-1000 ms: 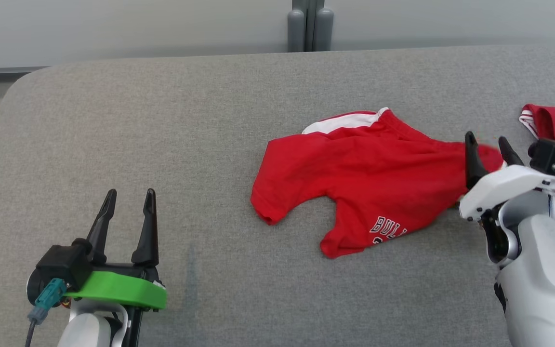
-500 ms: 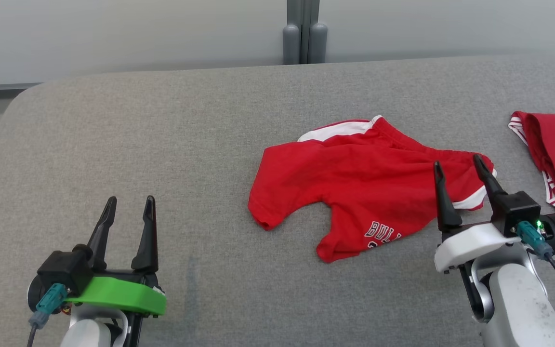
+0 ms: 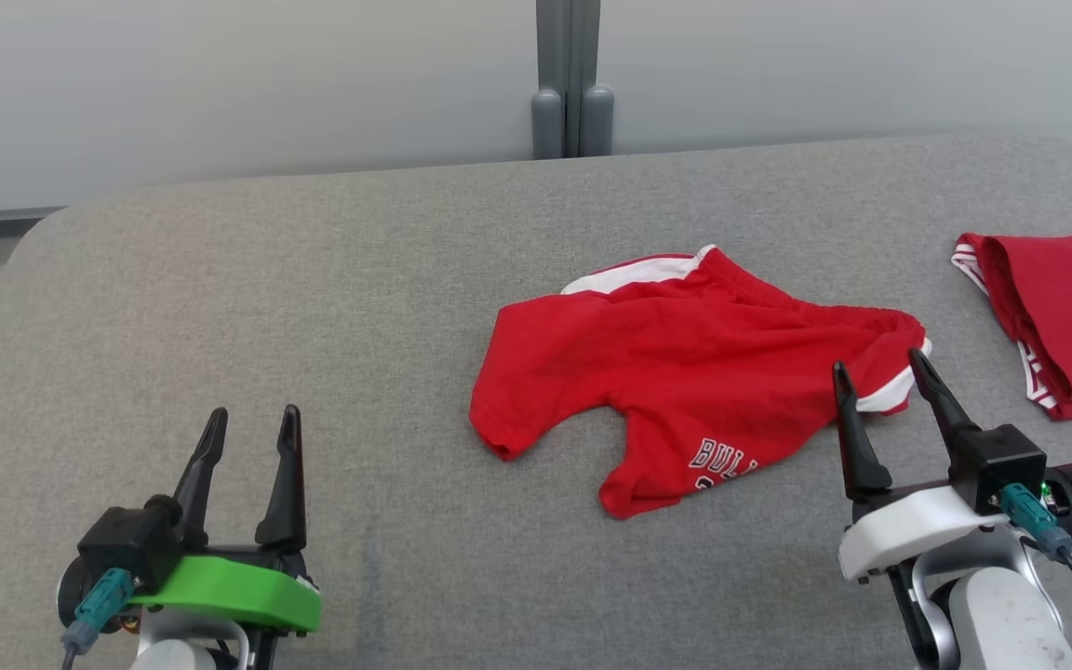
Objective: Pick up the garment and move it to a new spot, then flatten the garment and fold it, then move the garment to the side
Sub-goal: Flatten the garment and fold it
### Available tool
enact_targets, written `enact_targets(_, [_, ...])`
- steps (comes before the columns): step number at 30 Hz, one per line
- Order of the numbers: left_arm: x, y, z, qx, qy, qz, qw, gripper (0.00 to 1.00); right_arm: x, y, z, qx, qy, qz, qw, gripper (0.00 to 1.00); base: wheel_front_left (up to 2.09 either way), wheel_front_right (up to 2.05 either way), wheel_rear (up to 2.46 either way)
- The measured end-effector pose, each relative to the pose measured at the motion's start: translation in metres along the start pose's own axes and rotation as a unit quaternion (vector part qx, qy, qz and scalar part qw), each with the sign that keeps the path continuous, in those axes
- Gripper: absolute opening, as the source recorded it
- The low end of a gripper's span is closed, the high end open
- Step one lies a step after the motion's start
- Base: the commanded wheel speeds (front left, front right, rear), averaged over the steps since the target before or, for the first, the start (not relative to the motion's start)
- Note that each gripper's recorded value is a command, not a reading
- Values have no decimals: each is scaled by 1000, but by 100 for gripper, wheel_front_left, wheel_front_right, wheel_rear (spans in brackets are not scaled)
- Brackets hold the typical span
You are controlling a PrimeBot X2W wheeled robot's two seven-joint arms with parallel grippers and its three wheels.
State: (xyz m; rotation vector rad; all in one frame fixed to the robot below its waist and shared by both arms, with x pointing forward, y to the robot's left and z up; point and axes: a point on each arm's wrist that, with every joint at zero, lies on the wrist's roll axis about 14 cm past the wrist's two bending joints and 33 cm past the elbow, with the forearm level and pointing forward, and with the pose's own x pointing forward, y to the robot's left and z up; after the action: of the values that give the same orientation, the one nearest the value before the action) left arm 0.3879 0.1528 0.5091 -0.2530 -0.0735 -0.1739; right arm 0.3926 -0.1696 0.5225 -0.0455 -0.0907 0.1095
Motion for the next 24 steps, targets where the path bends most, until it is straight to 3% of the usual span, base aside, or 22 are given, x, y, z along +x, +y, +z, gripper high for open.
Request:
enact_targets(8, [2,-1,-14,-4,21,-4,1000,100,0,2,-2,4,7,2,1000,100,0,0,0])
enact_targets(13, [36,-18,-33,-8,86,-41,995,100,2,4,-8,6,19,5,1000,100,0,0,0])
enact_targets(18, [64,-52,-72,-11,203,-94,975,100,4,3,-11,7,23,4,1000,100,0,0,0])
enact_targets(24, [85,-90,-106,-16,292,-141,946,100,0,-10,-17,8,30,-15,999,100,0,0,0])
